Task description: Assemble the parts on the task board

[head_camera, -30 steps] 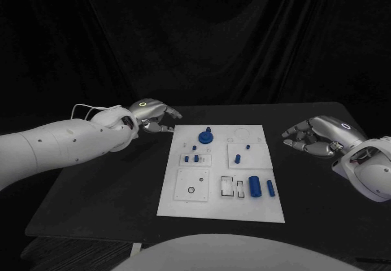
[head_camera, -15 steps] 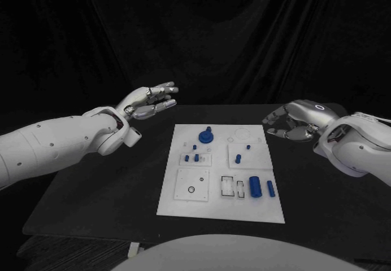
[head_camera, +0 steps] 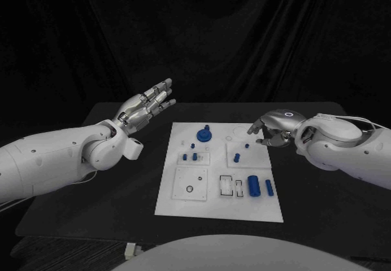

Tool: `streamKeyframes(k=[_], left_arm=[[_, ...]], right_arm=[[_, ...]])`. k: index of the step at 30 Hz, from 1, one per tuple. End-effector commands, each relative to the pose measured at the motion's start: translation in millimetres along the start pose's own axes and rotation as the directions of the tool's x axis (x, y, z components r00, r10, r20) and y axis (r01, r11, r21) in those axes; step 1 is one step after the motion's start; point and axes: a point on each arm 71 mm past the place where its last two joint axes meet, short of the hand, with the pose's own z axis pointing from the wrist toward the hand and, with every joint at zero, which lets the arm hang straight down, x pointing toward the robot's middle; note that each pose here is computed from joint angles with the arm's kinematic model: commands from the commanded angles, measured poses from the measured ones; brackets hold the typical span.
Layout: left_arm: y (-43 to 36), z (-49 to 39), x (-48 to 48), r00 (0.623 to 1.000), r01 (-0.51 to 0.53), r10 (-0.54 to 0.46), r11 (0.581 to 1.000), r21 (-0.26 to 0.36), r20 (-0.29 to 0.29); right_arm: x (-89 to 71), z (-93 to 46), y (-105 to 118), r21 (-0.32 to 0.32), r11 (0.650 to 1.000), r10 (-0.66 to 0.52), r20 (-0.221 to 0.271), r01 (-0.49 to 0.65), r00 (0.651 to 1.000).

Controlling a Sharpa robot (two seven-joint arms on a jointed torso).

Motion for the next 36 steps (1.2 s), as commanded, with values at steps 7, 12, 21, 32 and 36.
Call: streamKeyframes(k=[7, 12, 21, 32, 36], left_arm=[[-6.2, -3.4, 1.0, 0.995, 0.097, -0.098, 0.989, 0.113, 0.001], [-5.7, -4.8, 2.4, 0.995, 0.103, -0.103, 0.989, 0.106, -0.002], [-3.5, -4.9, 4.0, 0.993, 0.115, -0.114, 0.99, 0.087, -0.014], [-1.4, -4.6, 5.5, 0.992, 0.128, -0.127, 0.989, 0.074, -0.029], [-1.4, -4.7, 8.3, 0.99, 0.138, -0.135, 0.987, 0.078, -0.038]], right_arm=[[18.7, 12.5, 1, -0.006, 0.999, -0.033, -0.057, 0.032, 0.998], [23.7, 16.1, 1, 0.0, 0.999, -0.034, -0.073, 0.034, 0.997], [26.4, 21.3, 0, 0.006, 0.999, -0.038, -0.083, 0.039, 0.996], [34.4, 25.4, -1, 0.018, 0.999, -0.039, -0.109, 0.041, 0.993], [37.9, 26.0, -1, 0.02, 0.999, -0.038, -0.117, 0.04, 0.992]])
